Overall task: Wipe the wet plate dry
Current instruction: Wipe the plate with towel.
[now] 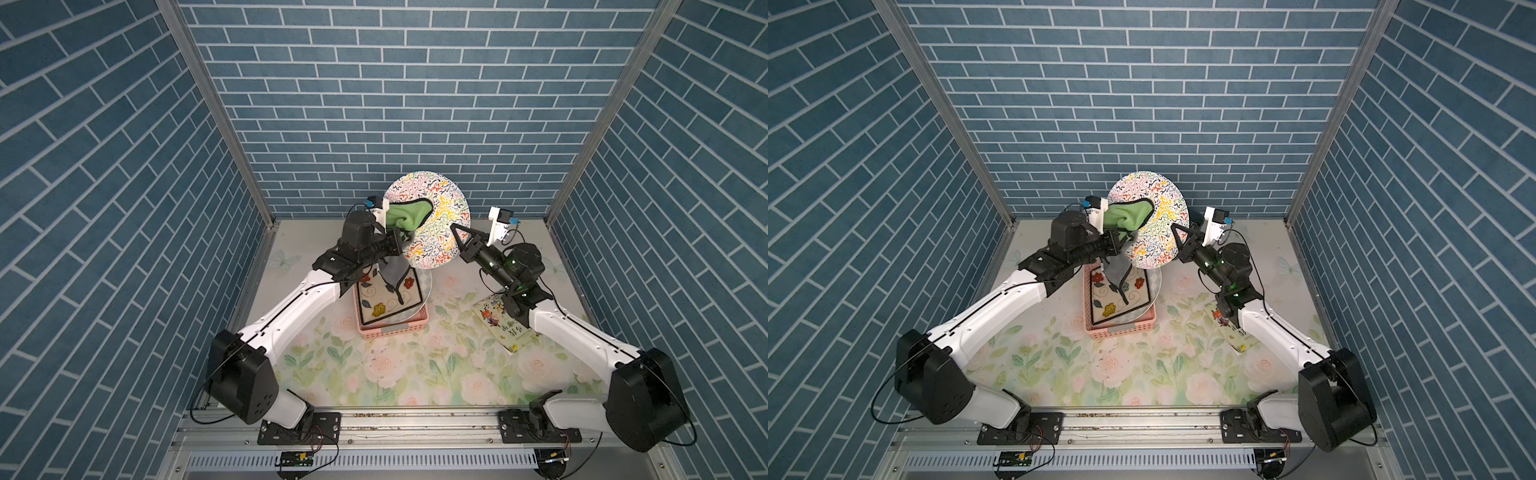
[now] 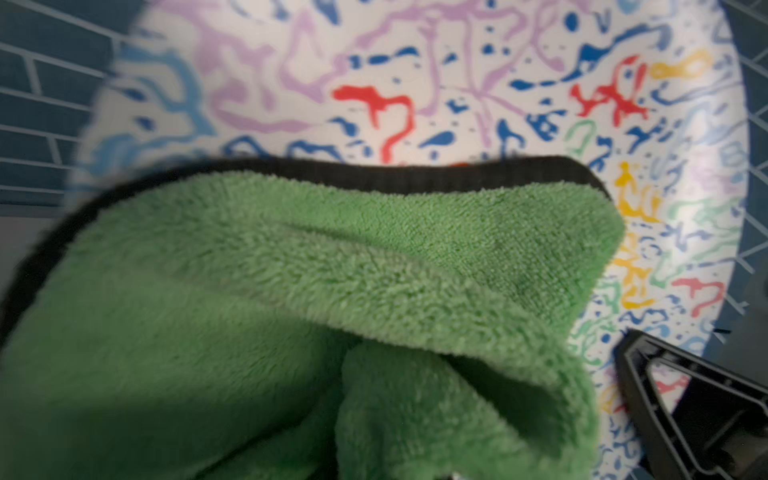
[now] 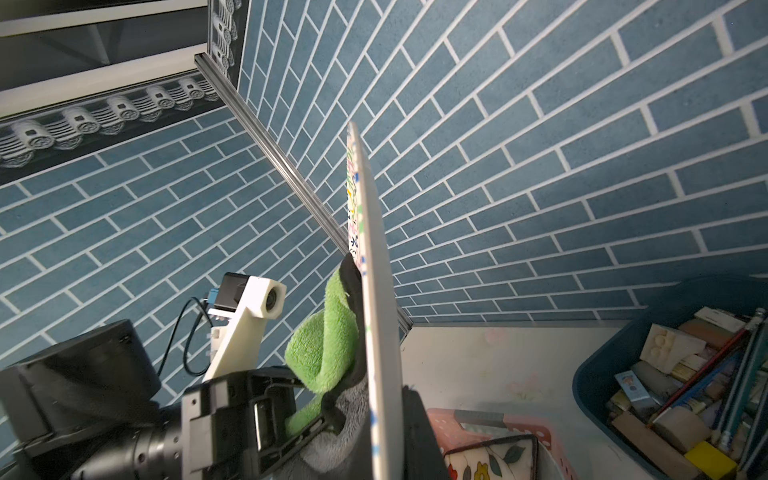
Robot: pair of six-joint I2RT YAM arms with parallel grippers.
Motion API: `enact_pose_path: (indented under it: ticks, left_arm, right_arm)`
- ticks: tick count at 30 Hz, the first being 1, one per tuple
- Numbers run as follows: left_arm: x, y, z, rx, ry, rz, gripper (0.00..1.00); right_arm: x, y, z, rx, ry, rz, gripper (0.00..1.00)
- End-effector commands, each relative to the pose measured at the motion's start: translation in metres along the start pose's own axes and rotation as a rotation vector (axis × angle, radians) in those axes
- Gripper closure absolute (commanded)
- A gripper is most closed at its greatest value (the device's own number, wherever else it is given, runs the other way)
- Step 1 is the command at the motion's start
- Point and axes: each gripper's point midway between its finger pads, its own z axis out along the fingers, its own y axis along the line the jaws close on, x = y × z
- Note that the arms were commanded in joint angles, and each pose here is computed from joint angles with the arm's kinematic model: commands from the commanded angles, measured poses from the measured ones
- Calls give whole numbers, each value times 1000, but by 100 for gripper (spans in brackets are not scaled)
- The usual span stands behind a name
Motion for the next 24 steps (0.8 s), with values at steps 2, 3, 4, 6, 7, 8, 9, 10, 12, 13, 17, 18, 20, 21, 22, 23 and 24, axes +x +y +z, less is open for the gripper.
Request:
enact_pose_path:
  ticks: [2, 3, 4, 6, 7, 8, 9, 10, 12, 13, 17, 18, 20, 21, 22, 23, 24]
  left_arm:
    - [3, -22, 5, 71, 15, -8, 100]
    - [-11, -27, -7, 100, -24, -27, 100]
    - [-20, -27, -18, 130, -54, -67, 100]
    - [-47, -37, -47, 258, -145, -153, 100]
    - [-55, -37, -58, 314, -173, -200, 100]
    - [-60, -40, -69, 373, -193, -238, 100]
    - [-67, -46, -79, 438, -216, -256, 100]
    - [-70, -57, -87, 511, -214, -263, 100]
    - [-78, -82, -102, 657, -217, -261, 100]
    - [-81, -96, -112, 739, -215, -257, 100]
    - [-98, -142, -161, 1004, -260, -208, 100]
    - [-101, -152, -170, 1041, -267, -182, 100]
    - [-106, -169, -184, 1094, -278, -140, 100]
    - [-107, -176, -189, 1117, -280, -131, 100]
    - [-111, -183, -197, 1144, -293, -121, 100]
    - [-114, -189, -203, 1169, -301, -120, 100]
    - [-119, -193, -207, 1188, -313, -123, 100]
  right_arm:
    - [-110, 120, -31, -432, -198, 8, 100]
    - [-124, 110, -37, -399, -237, 14, 100]
    - [-137, 103, -46, -372, -275, 10, 100]
    - [-157, 95, -65, -335, -334, 2, 100]
    - [-164, 94, -74, -325, -356, -4, 100]
    - [-167, 93, -80, -324, -365, 1, 100]
    - [-170, 97, -87, -336, -376, 8, 100]
    - [-170, 99, -92, -348, -383, 25, 100]
    - [-167, 103, -99, -397, -387, 67, 100]
    - [-165, 108, -103, -438, -390, 87, 100]
    - [-158, 108, -108, -535, -377, 185, 100]
    - [-156, 109, -107, -558, -364, 203, 100]
    - [-152, 111, -103, -607, -336, 233, 100]
    - [-150, 113, -100, -627, -320, 248, 100]
    - [-148, 114, -98, -642, -306, 259, 100]
    - [-147, 115, -95, -656, -296, 268, 100]
    - [-147, 117, -94, -673, -284, 271, 100]
